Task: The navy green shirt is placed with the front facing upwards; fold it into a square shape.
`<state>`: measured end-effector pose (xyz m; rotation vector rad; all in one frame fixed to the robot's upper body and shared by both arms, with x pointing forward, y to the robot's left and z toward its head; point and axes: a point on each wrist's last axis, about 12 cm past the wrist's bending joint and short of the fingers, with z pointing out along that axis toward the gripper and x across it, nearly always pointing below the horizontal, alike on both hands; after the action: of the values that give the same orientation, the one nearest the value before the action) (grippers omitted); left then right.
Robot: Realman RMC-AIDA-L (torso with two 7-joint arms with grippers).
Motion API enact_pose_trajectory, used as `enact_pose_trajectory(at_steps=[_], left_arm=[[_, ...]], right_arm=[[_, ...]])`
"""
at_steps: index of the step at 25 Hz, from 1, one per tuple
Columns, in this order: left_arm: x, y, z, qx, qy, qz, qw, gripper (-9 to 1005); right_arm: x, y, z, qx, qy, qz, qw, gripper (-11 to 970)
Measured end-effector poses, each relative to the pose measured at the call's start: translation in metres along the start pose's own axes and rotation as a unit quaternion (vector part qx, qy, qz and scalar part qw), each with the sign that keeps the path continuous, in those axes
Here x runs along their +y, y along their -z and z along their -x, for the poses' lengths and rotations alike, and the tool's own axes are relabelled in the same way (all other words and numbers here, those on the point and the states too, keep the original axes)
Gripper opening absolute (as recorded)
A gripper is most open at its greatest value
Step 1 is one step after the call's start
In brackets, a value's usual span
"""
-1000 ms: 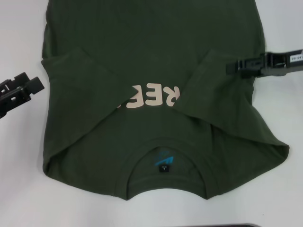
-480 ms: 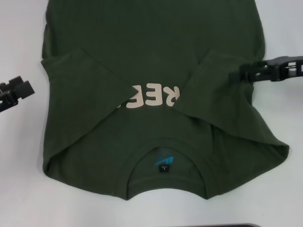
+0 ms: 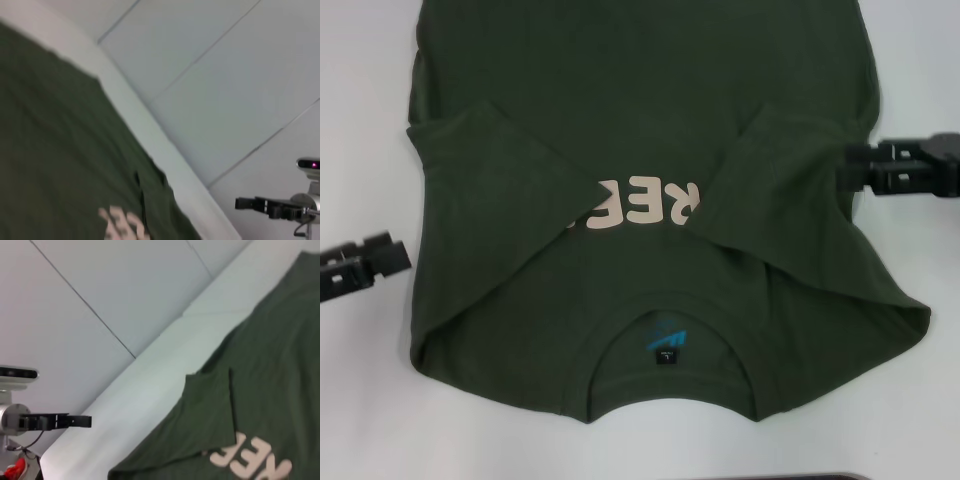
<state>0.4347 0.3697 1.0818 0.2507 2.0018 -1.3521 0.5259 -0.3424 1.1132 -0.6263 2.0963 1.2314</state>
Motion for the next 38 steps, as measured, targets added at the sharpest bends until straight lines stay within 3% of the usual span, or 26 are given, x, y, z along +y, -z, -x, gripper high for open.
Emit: enact_pose_trajectory(at_steps=[5, 6, 8, 19, 30, 38], left_arm=[[0.002, 0.002, -0.001, 0.047, 0.076, 0.012, 0.996, 921], [0.002, 0.001, -0.004, 0.071, 0.113, 0.020, 0.991, 921], [0.002, 0.000, -0.005, 0.080, 0.128, 0.022, 0.988, 921], [0.009, 0.000, -0.015, 0.097, 0.254, 0.068, 0.960, 920], [0.021, 0.003, -0.021, 0.093, 0.292, 0.127, 0.943, 920], [0.024, 0.001, -0.021, 0.094, 0.296, 0.136, 0.941, 920]], right_arm=[[-0.002, 0.011, -0.004, 0.004, -0.059, -0.013, 0.998, 820], [-0.003, 0.013, -0.004, 0.002, -0.069, -0.018, 0.997, 818], [-0.004, 0.016, -0.006, 0.000, -0.083, -0.026, 0.996, 817], [-0.008, 0.021, -0.012, -0.019, -0.102, -0.046, 0.994, 817], [-0.009, 0.023, -0.015, -0.032, -0.110, -0.053, 0.992, 817], [-0.010, 0.023, -0.015, -0.036, -0.111, -0.054, 0.992, 818]])
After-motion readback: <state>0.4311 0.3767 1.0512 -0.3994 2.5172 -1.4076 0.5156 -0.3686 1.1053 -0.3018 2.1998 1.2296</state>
